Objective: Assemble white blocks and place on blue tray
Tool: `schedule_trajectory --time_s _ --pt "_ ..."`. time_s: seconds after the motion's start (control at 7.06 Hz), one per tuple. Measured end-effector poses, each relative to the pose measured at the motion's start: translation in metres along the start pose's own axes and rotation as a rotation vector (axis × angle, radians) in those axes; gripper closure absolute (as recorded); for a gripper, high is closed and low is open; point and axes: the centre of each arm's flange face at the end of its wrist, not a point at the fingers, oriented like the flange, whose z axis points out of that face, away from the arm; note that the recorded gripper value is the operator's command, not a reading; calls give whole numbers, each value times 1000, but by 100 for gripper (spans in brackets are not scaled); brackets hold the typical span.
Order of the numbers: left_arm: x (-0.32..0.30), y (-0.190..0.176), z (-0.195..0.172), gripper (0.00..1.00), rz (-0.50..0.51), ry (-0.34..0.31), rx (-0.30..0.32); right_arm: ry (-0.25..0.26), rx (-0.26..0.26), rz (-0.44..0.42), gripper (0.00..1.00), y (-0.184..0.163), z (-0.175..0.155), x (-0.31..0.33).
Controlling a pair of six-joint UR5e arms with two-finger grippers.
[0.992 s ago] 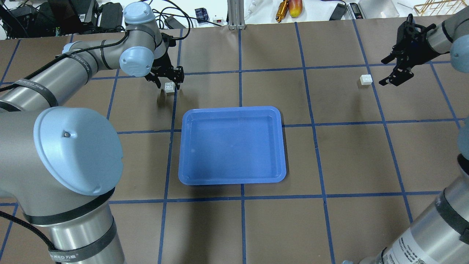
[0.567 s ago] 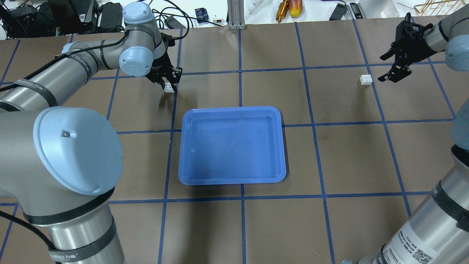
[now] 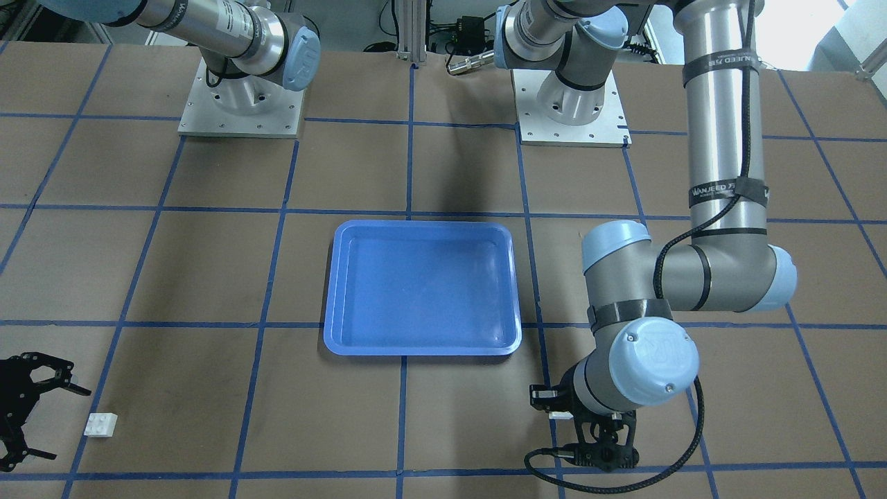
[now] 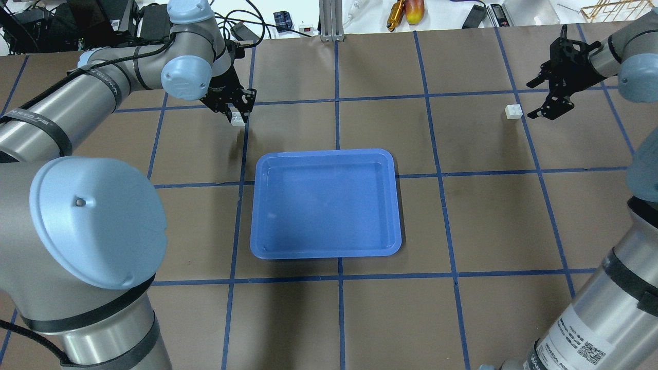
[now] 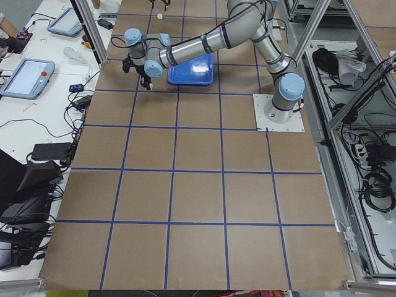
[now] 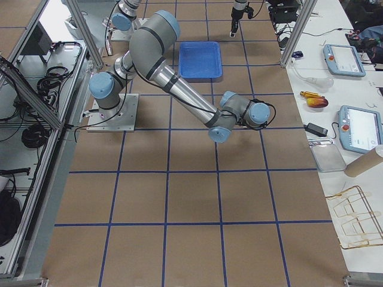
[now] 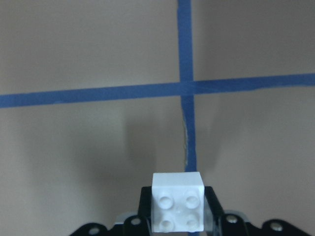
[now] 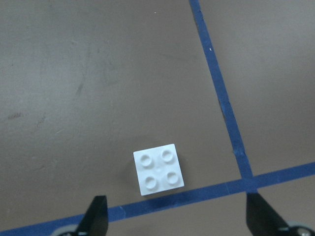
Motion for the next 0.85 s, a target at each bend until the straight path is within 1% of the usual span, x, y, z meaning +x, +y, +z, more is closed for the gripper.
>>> schedule_trajectory --time_s 0.14,0.28,0.42,0.57,0.85 --pt "40 29 -14 90 -24 -1 -8 -21 1 0 1 3 6 -2" --pt "91 68 -19 90 -42 -7 -8 -52 -7 -3 1 3 11 -5" --pt "132 104 -17 90 -41 -12 1 -71 -25 -22 1 2 12 -5" --pt "161 134 -8 90 -43 -10 19 -79 -42 -48 1 3 13 -4" --pt "178 171 20 90 -44 -5 36 -85 -47 -78 2 4 18 2"
